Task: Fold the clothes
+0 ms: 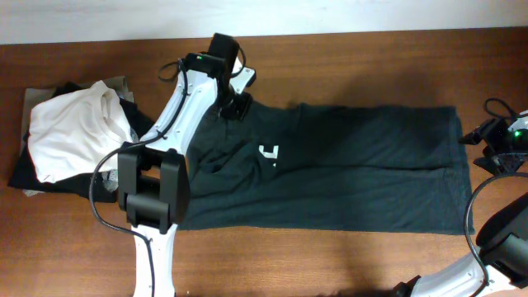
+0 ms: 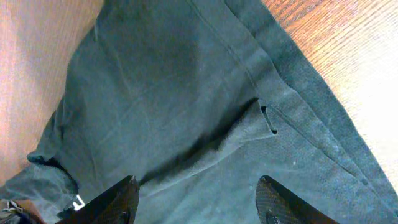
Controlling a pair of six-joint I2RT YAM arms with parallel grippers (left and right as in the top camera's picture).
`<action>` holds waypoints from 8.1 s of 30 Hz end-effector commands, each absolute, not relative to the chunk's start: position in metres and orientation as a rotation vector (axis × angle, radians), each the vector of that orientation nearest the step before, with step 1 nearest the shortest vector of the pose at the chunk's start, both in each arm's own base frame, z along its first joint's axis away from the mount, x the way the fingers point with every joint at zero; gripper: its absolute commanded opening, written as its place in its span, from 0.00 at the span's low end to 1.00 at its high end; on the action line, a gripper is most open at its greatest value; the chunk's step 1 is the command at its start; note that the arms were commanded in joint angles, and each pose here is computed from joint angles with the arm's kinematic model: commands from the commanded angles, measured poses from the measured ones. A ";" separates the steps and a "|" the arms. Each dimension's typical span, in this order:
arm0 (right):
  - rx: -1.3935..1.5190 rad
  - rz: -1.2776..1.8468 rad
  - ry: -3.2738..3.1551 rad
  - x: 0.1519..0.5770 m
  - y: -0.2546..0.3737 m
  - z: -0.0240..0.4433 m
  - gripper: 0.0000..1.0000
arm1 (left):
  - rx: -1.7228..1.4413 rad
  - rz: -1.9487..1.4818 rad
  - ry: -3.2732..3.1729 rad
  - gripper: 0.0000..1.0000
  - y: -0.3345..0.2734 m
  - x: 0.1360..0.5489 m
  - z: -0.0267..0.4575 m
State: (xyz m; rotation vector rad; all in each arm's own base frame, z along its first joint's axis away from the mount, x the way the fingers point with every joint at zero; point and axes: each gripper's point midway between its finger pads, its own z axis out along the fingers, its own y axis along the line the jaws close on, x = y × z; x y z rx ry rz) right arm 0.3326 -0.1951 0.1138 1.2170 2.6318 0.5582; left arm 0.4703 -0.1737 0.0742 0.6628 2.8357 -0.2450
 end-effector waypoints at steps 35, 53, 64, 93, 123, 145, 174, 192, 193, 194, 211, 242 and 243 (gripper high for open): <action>1.194 0.537 2.624 0.334 -0.197 0.121 0.66 | 0.669 -0.166 3.107 0.20 -0.155 0.431 -0.016; 1.160 0.508 2.588 0.344 -0.206 0.122 0.72 | 0.636 -0.089 2.963 0.00 -0.154 0.472 0.086; 1.585 0.290 2.709 0.274 -0.200 0.049 0.34 | 0.484 -0.129 3.227 0.04 -0.099 0.451 0.028; 1.400 0.358 2.543 0.318 -0.215 0.087 0.56 | 1.129 0.172 2.847 0.57 -0.186 0.492 0.009; 0.836 0.398 2.424 0.484 -0.180 -0.009 0.64 | 0.718 0.132 2.719 0.00 -0.165 0.514 0.142; 0.768 0.559 2.436 0.476 -0.192 0.082 0.04 | 0.709 0.192 2.743 0.00 -0.148 0.497 0.165; 1.261 -0.049 3.287 0.266 -0.182 0.067 0.46 | 0.520 0.013 3.418 0.45 -0.057 0.343 0.104; 1.109 0.669 3.111 0.310 -0.133 0.061 0.47 | 0.489 0.002 3.017 0.33 -0.066 0.468 0.034; 1.108 0.647 3.117 0.309 -0.136 0.060 0.48 | 0.486 0.002 2.992 0.23 -0.067 0.474 0.035; 1.134 0.516 3.142 0.305 -0.148 0.055 0.52 | 0.487 0.001 2.998 0.00 -0.067 0.472 0.035; 1.296 0.369 2.834 0.335 -0.223 0.049 0.04 | 0.253 -0.148 3.226 0.61 -0.040 0.420 0.072; 0.931 0.597 2.821 0.312 -0.197 0.074 0.93 | 0.178 -0.223 2.986 0.61 -0.013 0.350 0.240; 0.912 0.648 2.875 0.309 -0.194 0.051 0.93 | 0.179 -0.219 2.971 0.61 -0.013 0.353 0.240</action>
